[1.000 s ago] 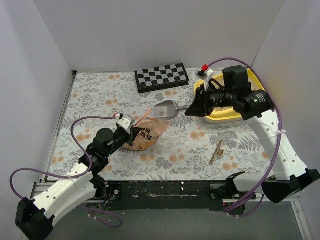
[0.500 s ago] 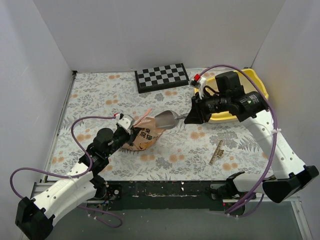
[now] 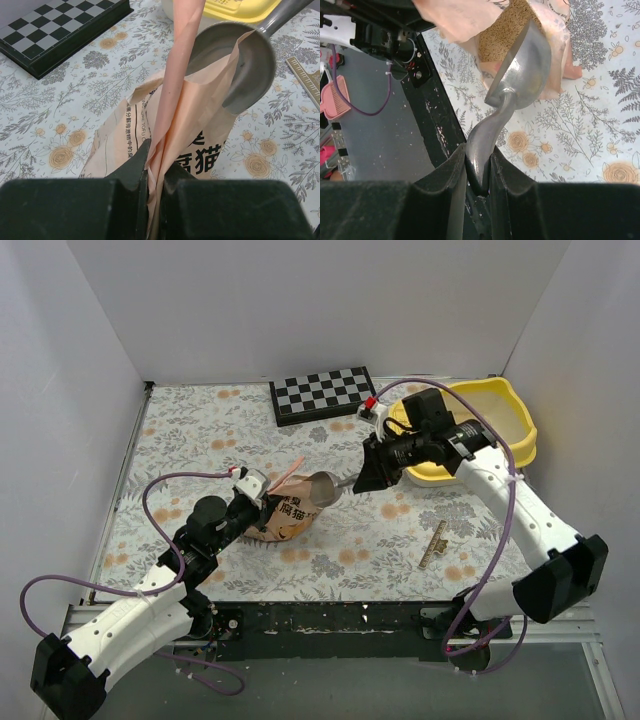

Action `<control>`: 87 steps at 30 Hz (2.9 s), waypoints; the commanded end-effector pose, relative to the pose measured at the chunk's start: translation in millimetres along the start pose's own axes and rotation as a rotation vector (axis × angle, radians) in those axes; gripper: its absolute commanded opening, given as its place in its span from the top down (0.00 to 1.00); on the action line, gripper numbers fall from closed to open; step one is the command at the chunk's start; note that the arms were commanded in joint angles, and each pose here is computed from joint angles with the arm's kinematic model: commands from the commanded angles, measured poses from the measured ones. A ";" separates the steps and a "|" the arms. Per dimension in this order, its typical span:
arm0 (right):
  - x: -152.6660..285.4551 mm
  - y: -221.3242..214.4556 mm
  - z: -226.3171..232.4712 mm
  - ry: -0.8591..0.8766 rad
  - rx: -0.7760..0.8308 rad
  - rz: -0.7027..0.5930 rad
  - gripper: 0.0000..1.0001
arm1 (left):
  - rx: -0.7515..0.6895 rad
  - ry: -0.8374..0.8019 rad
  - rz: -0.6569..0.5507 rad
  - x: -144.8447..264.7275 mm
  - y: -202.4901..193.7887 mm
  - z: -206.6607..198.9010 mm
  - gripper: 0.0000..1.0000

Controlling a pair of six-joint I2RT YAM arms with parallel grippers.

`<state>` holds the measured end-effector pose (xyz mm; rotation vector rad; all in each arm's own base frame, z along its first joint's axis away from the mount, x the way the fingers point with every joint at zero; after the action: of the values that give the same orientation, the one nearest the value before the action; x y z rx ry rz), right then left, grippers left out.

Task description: Fill the litter box with clean litter

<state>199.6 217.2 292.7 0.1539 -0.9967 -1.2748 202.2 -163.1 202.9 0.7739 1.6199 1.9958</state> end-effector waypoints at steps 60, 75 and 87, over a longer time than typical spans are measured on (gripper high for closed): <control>-87.3 10.2 -61.7 0.069 -0.360 -0.156 0.52 | -0.006 -0.008 -0.005 -4.2 9.9 0.8 1.00; -114.4 10.8 -55.2 0.104 -0.369 -0.119 0.39 | -0.004 -0.010 -0.007 -4.0 10.0 0.2 1.00; -140.9 16.6 -46.9 0.130 -0.369 -0.126 0.43 | -0.004 -0.008 -0.004 -4.0 9.0 0.4 1.00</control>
<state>239.3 308.9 178.3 -0.0852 -0.6269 -1.4798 205.1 -165.0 200.7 0.7897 1.6136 2.0067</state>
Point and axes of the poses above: each gripper's point midway between its finger pads, its own x axis back along the fingers, its own z axis along the line the jaws close on, y = z × x, the point moved 5 cm from there along x, back along the fingers, and after that the axes turned 9 degrees about -x, right-handed, at the moved point
